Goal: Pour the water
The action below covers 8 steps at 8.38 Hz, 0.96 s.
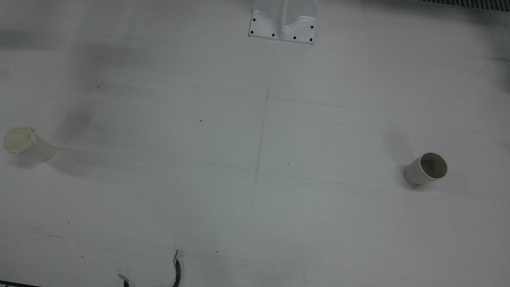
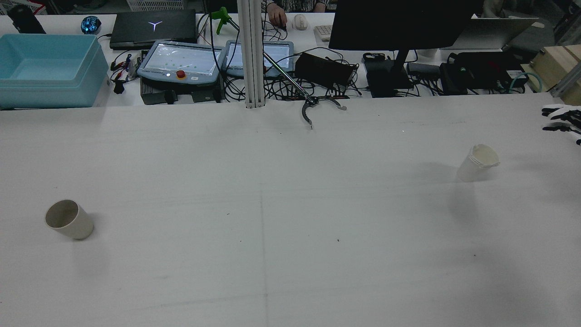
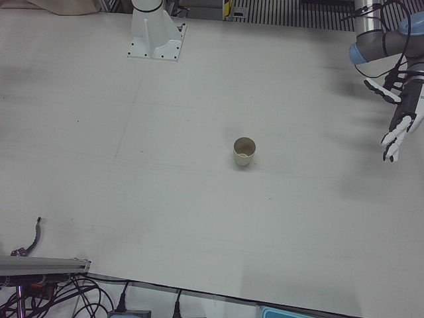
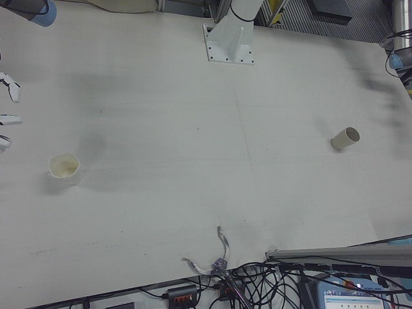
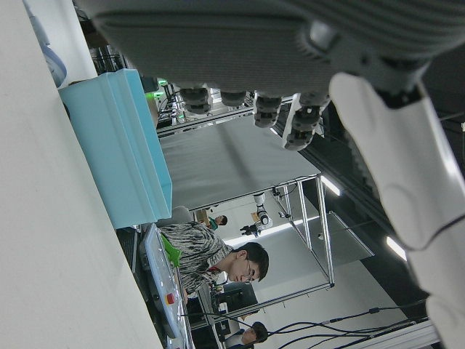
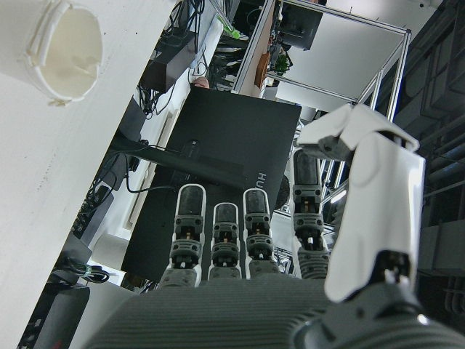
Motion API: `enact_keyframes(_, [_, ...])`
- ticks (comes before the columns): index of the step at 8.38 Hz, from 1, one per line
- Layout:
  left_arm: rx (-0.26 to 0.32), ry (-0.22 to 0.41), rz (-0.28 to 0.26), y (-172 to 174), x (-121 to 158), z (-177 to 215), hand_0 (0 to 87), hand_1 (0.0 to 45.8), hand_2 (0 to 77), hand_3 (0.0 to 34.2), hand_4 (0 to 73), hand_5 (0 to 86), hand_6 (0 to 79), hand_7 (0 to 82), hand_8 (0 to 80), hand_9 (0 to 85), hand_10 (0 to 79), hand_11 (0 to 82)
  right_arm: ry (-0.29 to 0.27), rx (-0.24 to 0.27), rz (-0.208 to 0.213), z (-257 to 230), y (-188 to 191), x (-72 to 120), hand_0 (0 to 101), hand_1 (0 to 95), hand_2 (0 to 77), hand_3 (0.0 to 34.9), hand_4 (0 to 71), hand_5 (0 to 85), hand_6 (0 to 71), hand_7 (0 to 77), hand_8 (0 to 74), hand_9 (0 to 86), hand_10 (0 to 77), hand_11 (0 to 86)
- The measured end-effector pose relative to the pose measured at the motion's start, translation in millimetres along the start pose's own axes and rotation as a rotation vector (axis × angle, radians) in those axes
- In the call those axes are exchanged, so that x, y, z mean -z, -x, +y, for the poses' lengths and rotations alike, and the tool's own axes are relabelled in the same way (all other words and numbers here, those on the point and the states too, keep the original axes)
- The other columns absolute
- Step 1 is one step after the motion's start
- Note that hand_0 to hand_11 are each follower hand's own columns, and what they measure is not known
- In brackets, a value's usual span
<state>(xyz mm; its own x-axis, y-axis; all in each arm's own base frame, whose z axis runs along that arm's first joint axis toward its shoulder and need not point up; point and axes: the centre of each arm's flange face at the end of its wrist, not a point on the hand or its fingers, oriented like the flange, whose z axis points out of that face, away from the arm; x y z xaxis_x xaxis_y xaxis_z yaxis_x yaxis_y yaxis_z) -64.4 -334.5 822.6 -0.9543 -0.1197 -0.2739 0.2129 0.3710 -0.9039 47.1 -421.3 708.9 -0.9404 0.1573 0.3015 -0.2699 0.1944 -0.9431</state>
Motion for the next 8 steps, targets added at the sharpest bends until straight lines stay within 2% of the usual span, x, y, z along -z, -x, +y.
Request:
enact_keyframes(1, [-0.067, 0.021, 0.001, 3, -3, 2, 49.4, 4.4, 2.2, 0.0, 20.7, 4.9, 3.3, 10.4, 1.6, 1.1, 3.8, 6.0, -0.005, 0.001, 0.003, -2, -1, 3.1, 55, 26.2, 44.2, 1.1, 27.3, 26.2, 19.6, 25.1, 14.2, 20.2, 18.0, 28.4])
enact_keyframes(2, [-0.121, 0.055, -0.017, 13, -9, 7, 49.7, 5.4, 2.2, 0.0, 22.9, 8.7, 4.9, 10.9, 0.5, 1.1, 2.7, 3.8, -0.010, 0.002, 0.006, -4, -1, 6.1, 55, 26.2, 44.2, 1.1, 27.3, 26.2, 19.6, 25.1, 14.2, 20.2, 18.0, 28.4])
enact_keyframes(3, [-0.151, 0.082, -0.045, 25, -14, 10, 51.5, 8.7, 2.2, 0.0, 22.4, 8.2, 4.9, 9.3, 0.5, 1.1, 1.6, 3.3, -0.012, 0.002, 0.010, -4, -3, 7.4, 55, 25.6, 42.0, 1.1, 25.1, 24.0, 16.9, 24.0, 10.4, 20.2, 18.0, 28.4])
enact_keyframes(4, [-0.152, 0.103, -0.082, 40, -17, 13, 51.5, 8.7, 2.2, 0.0, 22.4, 8.2, 4.9, 9.3, 0.5, 1.1, 1.6, 3.3, -0.012, 0.002, 0.012, -4, -4, 7.7, 55, 26.7, 41.5, 1.1, 24.5, 25.1, 16.9, 24.0, 13.1, 20.2, 18.0, 27.8])
enact_keyframes(5, [-0.122, 0.121, -0.094, 51, -21, 15, 51.5, 10.9, 2.2, 0.1, 17.4, 7.6, 3.3, 10.9, 0.5, 1.1, 2.2, 4.4, -0.012, 0.001, 0.015, -4, -4, 7.6, 55, 27.3, 42.5, 1.2, 24.5, 25.1, 18.0, 23.5, 13.1, 20.2, 16.4, 26.7])
enact_keyframes(6, [-0.087, 0.129, -0.079, 56, -26, 18, 51.5, 6.0, 2.2, 0.0, 16.9, 4.9, 3.3, 10.9, 1.6, 1.6, 4.9, 7.6, -0.012, 0.002, 0.017, -5, -5, 7.7, 55, 27.3, 42.5, 1.2, 24.5, 25.1, 18.0, 23.5, 13.1, 20.2, 16.4, 26.7])
enact_keyframes(7, [-0.066, 0.137, -0.068, 63, -32, 20, 51.5, 7.1, 2.2, 0.1, 25.6, 12.0, 6.5, 14.7, 1.6, 4.4, 2.7, 4.9, -0.011, 0.002, 0.019, -4, -6, 7.4, 55, 27.3, 42.5, 1.1, 24.5, 25.1, 18.0, 23.5, 13.1, 20.2, 16.4, 26.7])
enact_keyframes(8, [-0.048, 0.145, -0.070, 81, -41, 25, 51.5, 7.1, 2.2, 0.2, 25.6, 12.0, 6.5, 14.7, 1.1, 3.3, 2.7, 4.9, -0.011, 0.003, 0.021, -4, -7, 7.2, 55, 27.3, 42.5, 1.1, 24.0, 25.1, 18.0, 24.0, 13.1, 20.2, 16.4, 26.7])
